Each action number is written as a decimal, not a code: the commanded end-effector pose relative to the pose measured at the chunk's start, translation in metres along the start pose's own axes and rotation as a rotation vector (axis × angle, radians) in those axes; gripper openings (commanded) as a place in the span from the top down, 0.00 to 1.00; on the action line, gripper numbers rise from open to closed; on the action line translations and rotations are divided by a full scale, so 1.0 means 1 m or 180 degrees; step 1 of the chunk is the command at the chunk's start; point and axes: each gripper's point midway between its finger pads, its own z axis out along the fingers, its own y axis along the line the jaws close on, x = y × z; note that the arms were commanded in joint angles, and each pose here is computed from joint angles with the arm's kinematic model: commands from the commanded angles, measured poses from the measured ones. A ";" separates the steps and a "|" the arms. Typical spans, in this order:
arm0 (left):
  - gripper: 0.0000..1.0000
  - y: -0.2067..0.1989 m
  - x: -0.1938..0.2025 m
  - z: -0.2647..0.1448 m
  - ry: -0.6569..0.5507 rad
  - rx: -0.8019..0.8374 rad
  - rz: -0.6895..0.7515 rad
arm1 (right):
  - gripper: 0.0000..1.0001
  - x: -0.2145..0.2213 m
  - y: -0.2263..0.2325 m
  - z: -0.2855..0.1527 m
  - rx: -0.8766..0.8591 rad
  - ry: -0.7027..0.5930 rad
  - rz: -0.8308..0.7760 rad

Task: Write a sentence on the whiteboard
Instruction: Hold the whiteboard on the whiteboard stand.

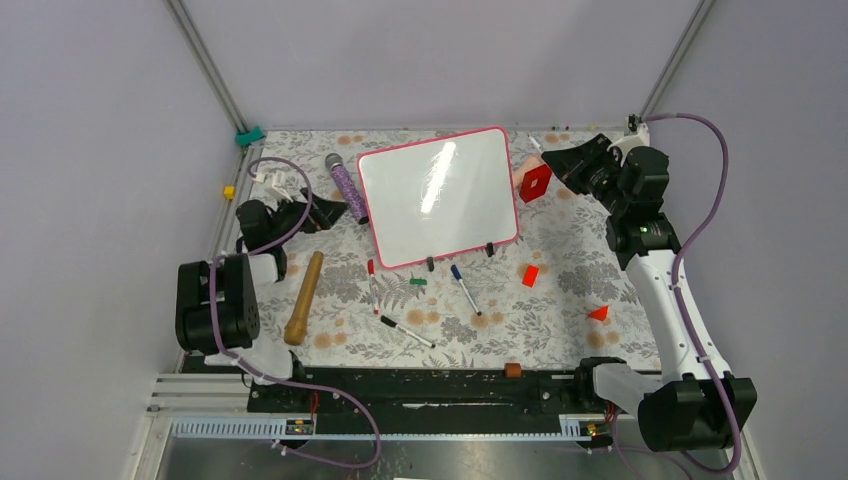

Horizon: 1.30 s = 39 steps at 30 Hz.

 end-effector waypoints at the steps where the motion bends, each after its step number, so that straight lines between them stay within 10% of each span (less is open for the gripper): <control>1: 0.01 -0.025 -0.020 -0.008 0.0013 0.0896 -0.0114 | 1.00 -0.011 0.017 -0.002 -0.0175 -0.0091 -0.0078; 39: 0.12 -0.068 0.024 0.032 0.0640 0.1840 -0.0393 | 1.00 0.056 0.050 0.014 -0.0232 0.0809 -0.0303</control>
